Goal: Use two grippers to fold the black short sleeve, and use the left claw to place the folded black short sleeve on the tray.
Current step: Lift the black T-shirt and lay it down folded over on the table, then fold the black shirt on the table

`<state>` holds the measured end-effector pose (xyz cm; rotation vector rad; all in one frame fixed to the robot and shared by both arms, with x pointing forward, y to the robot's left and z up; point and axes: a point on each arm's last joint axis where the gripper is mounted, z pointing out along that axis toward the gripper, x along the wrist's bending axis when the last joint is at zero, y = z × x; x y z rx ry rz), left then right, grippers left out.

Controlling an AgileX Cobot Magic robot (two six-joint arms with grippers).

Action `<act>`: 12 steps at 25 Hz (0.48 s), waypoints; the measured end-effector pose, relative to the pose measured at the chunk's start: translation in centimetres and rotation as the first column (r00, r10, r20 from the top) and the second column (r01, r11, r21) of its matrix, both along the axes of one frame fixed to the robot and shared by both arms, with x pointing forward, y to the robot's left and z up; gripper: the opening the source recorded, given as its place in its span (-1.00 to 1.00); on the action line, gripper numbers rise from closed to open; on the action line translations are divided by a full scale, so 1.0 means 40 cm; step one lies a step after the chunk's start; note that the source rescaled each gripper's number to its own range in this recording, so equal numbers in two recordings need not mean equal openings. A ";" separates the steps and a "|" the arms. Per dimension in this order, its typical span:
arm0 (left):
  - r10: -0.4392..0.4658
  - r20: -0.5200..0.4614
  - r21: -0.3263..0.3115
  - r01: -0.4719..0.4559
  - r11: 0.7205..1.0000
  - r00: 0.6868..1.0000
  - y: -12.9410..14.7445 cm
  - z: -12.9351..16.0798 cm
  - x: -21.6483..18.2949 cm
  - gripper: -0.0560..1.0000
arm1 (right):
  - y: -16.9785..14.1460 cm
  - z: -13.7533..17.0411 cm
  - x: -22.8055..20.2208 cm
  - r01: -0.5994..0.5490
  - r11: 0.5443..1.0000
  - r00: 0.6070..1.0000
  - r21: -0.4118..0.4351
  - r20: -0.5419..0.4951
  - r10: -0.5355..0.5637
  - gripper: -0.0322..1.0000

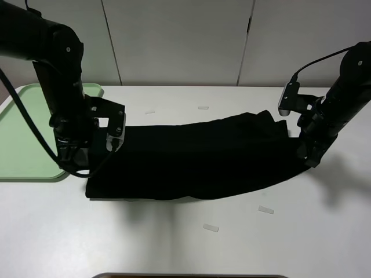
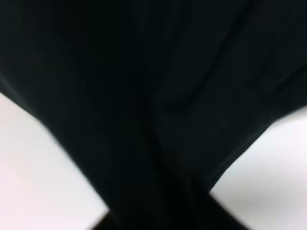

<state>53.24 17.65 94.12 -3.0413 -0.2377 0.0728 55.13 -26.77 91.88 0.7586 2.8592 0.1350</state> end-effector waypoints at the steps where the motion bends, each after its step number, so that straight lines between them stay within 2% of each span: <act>1: 0.000 -0.017 0.009 0.000 1.000 1.000 0.003 -0.003 -0.005 -0.83 | 0.000 0.000 0.000 0.010 1.000 1.000 0.000 -0.002 -0.010 -0.77; 2: -0.002 -0.055 0.035 0.003 0.999 0.999 0.009 -0.005 -0.016 -0.63 | -0.001 0.000 -0.001 0.017 1.000 1.000 -0.003 -0.003 -0.017 -0.61; 3: 0.001 -0.063 0.038 0.002 0.999 0.998 0.011 -0.005 -0.018 -0.45 | -0.003 0.000 -0.001 0.028 1.000 1.000 -0.005 -0.007 -0.028 -0.36; 4: 0.001 -0.063 0.038 0.002 0.999 0.998 0.011 -0.005 -0.018 -0.45 | -0.004 -0.001 -0.003 0.050 0.999 0.999 -0.002 -0.015 -0.050 -0.06; 6: 0.008 -0.073 0.032 -0.006 0.999 0.997 0.010 -0.005 -0.020 -0.05 | -0.005 -0.001 -0.006 0.094 0.996 0.995 0.002 -0.030 -0.094 0.42; 7: 0.011 -0.078 0.030 -0.009 1.000 0.997 0.009 -0.005 -0.022 0.34 | -0.006 -0.002 -0.008 0.147 0.989 0.988 0.008 -0.044 -0.146 0.76; 9: 0.017 -0.080 0.031 -0.014 0.999 0.997 0.009 -0.005 -0.022 0.53 | -0.006 -0.002 -0.011 0.188 0.982 0.981 0.011 -0.057 -0.187 0.91; 12: 0.028 -0.079 0.033 -0.026 0.999 0.996 0.009 -0.005 -0.022 0.63 | -0.006 -0.002 -0.011 0.213 0.977 0.975 0.015 -0.058 -0.212 0.97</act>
